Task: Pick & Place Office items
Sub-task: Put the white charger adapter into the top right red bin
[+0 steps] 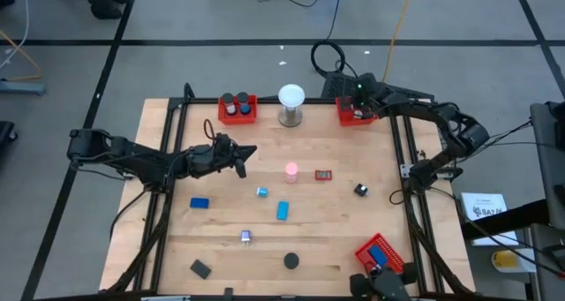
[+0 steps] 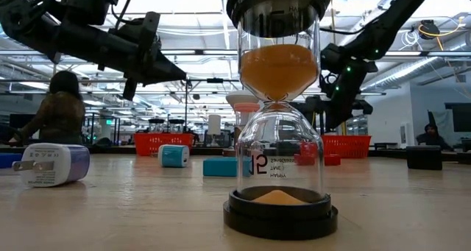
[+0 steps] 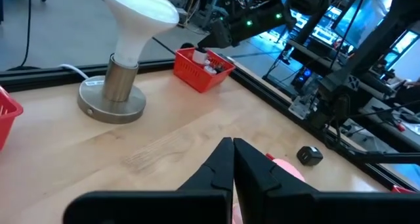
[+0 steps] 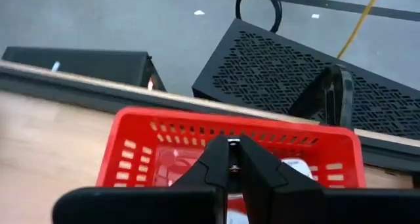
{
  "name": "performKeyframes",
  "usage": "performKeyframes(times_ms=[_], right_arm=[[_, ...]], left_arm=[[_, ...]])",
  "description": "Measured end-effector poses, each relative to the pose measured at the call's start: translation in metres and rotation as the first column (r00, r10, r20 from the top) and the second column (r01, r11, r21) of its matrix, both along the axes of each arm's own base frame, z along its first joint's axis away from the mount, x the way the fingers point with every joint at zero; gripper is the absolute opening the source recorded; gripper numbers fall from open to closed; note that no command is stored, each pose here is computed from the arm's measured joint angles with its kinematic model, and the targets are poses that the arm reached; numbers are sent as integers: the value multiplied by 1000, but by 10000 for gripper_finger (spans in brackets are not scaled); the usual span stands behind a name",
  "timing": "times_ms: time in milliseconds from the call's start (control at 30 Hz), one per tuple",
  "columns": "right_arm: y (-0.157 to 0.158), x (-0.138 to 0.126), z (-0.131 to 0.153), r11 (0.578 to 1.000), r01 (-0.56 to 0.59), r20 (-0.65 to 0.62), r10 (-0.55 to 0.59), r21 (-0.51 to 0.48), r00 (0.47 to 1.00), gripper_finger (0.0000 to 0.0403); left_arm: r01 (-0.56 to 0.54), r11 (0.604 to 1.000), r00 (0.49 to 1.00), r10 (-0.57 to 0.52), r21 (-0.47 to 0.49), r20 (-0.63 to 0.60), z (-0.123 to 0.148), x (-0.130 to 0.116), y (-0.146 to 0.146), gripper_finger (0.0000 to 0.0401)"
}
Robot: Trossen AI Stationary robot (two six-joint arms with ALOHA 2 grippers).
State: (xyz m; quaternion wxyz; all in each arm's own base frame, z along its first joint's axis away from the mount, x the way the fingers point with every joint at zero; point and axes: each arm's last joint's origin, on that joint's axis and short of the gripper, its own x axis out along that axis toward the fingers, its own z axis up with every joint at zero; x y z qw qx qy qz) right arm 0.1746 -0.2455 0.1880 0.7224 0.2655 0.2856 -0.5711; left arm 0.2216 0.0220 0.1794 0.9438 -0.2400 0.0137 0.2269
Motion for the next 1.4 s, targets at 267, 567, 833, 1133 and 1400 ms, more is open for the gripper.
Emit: performKeyframes(times_ms=[267, 567, 833, 1133, 1400], right_arm=[[2, -7, -15, 999, 34, 37, -34, -17, 999, 9], [7, -11, -27, 998, 39, 58, -36, -42, 998, 9], [6, -11, -26, 997, 34, 63, -30, -62, 998, 12], [0, -14, -41, 998, 52, 29, -52, -26, 998, 14], [0, -14, -41, 998, 54, 29, -54, -23, 998, 47]], left_arm=[[2, 1000, 1000, -2, 11, -13, -1, 0, 0, 4], [3, 1000, 1000, -3, 21, -25, -1, 0, 0, 6], [3, 1000, 1000, -3, 21, -27, -1, 0, 0, 13], [5, 999, 999, -4, 34, -37, -2, 0, 0, 6], [5, 999, 999, -4, 34, -37, -2, 0, 0, 3]])
